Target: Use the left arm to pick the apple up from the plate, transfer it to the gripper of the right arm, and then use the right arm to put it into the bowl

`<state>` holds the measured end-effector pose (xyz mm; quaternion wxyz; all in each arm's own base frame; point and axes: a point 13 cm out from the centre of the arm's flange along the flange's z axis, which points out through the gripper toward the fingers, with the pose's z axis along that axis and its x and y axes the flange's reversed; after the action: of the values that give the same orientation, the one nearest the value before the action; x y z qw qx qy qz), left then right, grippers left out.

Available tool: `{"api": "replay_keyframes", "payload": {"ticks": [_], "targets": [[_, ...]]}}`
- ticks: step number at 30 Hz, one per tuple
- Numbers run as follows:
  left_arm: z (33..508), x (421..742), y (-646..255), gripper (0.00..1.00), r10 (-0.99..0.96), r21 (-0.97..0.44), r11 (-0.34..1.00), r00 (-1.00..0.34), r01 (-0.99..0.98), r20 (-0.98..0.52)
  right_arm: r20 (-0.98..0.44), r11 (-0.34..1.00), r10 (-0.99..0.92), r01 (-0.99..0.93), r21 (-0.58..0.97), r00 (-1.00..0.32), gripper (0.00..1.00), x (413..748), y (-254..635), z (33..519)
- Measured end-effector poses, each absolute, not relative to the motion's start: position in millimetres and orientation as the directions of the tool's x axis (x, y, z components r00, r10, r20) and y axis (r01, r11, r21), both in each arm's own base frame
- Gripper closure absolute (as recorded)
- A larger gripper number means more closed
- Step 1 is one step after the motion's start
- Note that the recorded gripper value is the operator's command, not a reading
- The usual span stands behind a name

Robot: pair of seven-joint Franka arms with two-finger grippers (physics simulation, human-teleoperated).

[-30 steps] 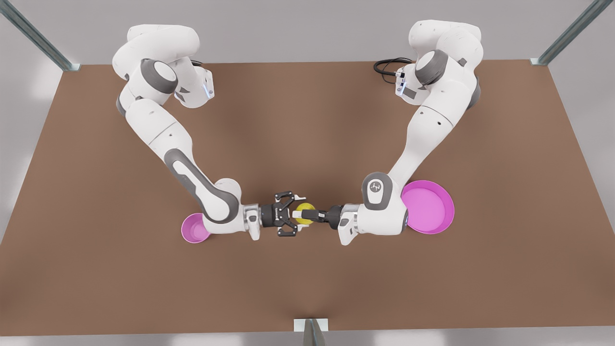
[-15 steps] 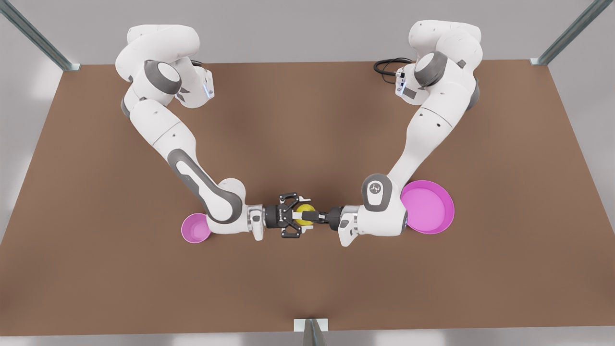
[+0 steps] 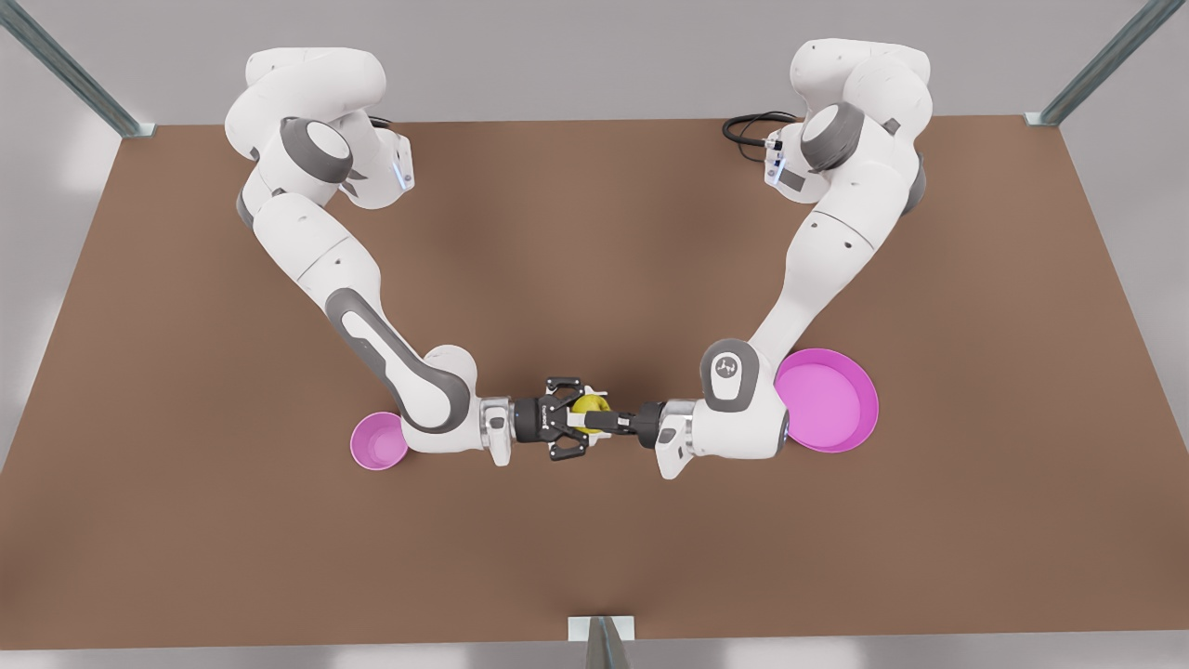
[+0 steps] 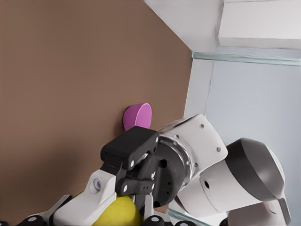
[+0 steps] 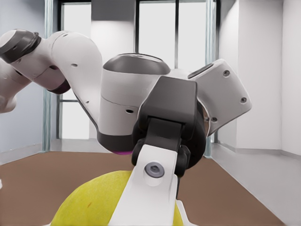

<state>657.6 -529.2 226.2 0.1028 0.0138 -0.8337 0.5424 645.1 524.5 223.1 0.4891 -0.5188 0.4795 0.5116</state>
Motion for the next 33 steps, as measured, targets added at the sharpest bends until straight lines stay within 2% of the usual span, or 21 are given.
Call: {"api": "replay_keyframes", "payload": {"ticks": [1, 8, 12, 14, 16, 18, 21, 24, 25, 26, 27, 30, 33], "targets": [[226.5, 657.6, -529.3, 0.0, 0.089, -0.902, 0.41, -0.979, -0.134, 0.186, -1.0, -0.062, 0.003, -0.998, -0.017, 0.017, 0.31, 645.1, 524.6, 223.1], [234.2, 664.9, -520.8, 0.0, 0.081, -0.906, 0.405, -0.982, -0.126, 0.173, -1.0, -0.061, 0.002, -0.998, -0.017, 0.017, 0.31, 645.9, 522.8, 222.6], [241.0, 697.2, -462.8, 0.0, 0.044, -0.908, 0.39, -0.982, -0.153, 0.185, -1.0, -0.059, 0.002, -0.998, -0.018, 0.018, 0.31, 647.1, 521.1, 223.3], [252.8, 722.9, -402.3, 0.0, 0.02, -0.912, 0.372, -0.981, -0.172, 0.193, -0.999, -0.042, -0.014, -0.999, -0.029, 0.03, 0.31, 658.7, 501.5, 223.3], [297.3, 740.8, -330.7, 0.0, 0.02, -0.894, 0.439, -0.993, -0.094, 0.114, -0.997, -0.024, -0.065, -0.999, -0.042, 0.044, 0.31, 674.4, 455.2, 207.5], [357.4, 721.9, -282.3, 0.0, 0.125, -0.77, 0.632, -0.992, 0.088, -0.011, -0.983, -0.037, -0.167, -0.997, -0.074, 0.079, 0.31, 683.6, 382.9, 180.5], [405.5, 668.7, -260.3, 0.0, 0.3, -0.493, 0.827, -0.954, 0.271, -0.021, -0.886, -0.141, -0.407, -0.974, -0.179, 0.222, 0.3, 671.8, 245.5, 207.0], [401.2, 639.1, -217.8, 0.0, 0.315, -0.3, 0.915, -0.943, 0.27, 0.111, -0.733, -0.274, -0.603, -0.945, -0.18, 0.315, 0.3, 653.6, 132.9, 206.3], [388.6, 615.1, -196.5, 0.0, 0.273, -0.15, 0.957, -0.946, 0.248, 0.177, -0.677, -0.321, -0.651, -0.933, -0.163, 0.342, 0.3, 648.5, 109.6, 198.2], [386.0, 572.1, -187.6, 0.0, 0.243, -0.014, 0.969, -0.944, 0.246, 0.224, -0.623, -0.364, -0.689, -0.92, -0.143, 0.37, 0.3, 644.8, 91.7, 188.6], [391.1, 556.8, -174.1, 0.0, 0.209, 0.024, 0.975, -0.95, 0.22, 0.233, -0.574, -0.401, -0.717, -0.907, -0.125, 0.396, 0.3, 642.0, 79.8, 179.7], [411.4, 561.8, -150.3, 0.0, 0.139, 0.033, 0.988, -0.969, 0.149, 0.203, -0.46, -0.483, -0.758, -0.872, -0.081, 0.462, 0.3, 637.5, 68.5, 157.7], [442.6, 583.4, -162.3, 0.0, 0.128, -0.003, 0.992, -0.983, 0.129, 0.129, -0.39, -0.525, -0.771, -0.849, -0.057, 0.504, 0.3, 637.1, 81.3, 136.4]]}}
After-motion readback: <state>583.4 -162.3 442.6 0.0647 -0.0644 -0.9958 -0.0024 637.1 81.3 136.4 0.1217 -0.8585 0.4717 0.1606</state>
